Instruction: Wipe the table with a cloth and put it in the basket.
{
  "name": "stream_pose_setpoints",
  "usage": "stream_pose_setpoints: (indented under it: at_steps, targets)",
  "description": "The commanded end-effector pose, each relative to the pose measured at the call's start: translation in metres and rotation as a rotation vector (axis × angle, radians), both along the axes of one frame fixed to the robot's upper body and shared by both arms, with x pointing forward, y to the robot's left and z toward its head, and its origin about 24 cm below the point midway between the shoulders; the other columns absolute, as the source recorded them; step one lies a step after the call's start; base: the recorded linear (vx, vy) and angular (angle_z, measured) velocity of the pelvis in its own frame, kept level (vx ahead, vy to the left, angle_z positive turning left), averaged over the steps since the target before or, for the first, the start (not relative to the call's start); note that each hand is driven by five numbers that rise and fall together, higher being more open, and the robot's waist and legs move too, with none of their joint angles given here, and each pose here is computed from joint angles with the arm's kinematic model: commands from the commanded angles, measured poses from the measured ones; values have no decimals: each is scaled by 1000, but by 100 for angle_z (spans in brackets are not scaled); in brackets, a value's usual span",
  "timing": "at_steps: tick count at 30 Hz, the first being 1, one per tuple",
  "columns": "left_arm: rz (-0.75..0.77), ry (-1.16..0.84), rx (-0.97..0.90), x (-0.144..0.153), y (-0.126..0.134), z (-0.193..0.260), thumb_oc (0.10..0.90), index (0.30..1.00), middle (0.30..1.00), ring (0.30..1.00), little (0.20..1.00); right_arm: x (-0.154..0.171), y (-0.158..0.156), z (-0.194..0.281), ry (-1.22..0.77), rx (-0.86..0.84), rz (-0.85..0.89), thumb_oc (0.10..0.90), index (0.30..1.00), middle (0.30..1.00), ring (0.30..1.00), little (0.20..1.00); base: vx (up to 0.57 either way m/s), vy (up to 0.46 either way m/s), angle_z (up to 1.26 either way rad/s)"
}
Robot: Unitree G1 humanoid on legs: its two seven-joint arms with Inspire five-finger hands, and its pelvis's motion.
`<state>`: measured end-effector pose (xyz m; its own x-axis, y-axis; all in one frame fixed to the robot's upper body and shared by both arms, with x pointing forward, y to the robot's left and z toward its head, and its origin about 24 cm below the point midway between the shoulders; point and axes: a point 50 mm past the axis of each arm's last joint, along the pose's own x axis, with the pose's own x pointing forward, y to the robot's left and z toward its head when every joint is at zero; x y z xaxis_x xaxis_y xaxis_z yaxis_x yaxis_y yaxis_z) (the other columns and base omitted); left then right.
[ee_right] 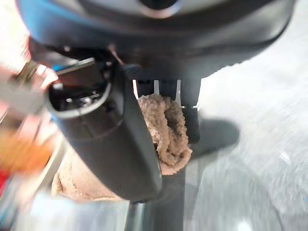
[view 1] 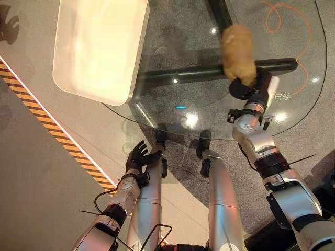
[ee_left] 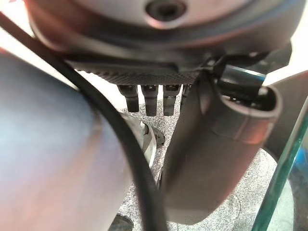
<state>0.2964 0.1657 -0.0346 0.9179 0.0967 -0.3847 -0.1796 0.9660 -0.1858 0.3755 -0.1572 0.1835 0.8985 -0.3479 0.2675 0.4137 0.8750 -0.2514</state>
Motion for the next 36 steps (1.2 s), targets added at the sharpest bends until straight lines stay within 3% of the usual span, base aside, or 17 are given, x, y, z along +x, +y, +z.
stream_pose_setpoints:
  at_steps: [1,13,21,29,36]
  targets:
    - [-27,176,-17,-57,-14,-48,800,900,900,900,900,-14,24,47,-204,-155,152,100,300,300,300,200,0,0,0]
    - [-51,168,-3,-58,-11,-49,800,900,900,900,900,-18,76,18,-46,-435,418,100,300,300,300,200,-3,-2,1]
    - [-67,166,12,-56,-11,-48,800,900,900,900,900,-23,92,9,3,-539,541,100,300,300,300,200,0,0,0]
    - [-67,166,25,-56,-4,-46,800,900,900,900,900,-31,99,7,18,-616,668,100,300,300,300,200,1,-2,0]
    - [-63,174,33,-55,1,-45,800,900,900,900,900,-31,91,9,6,-594,647,100,300,300,300,200,11,-17,7]
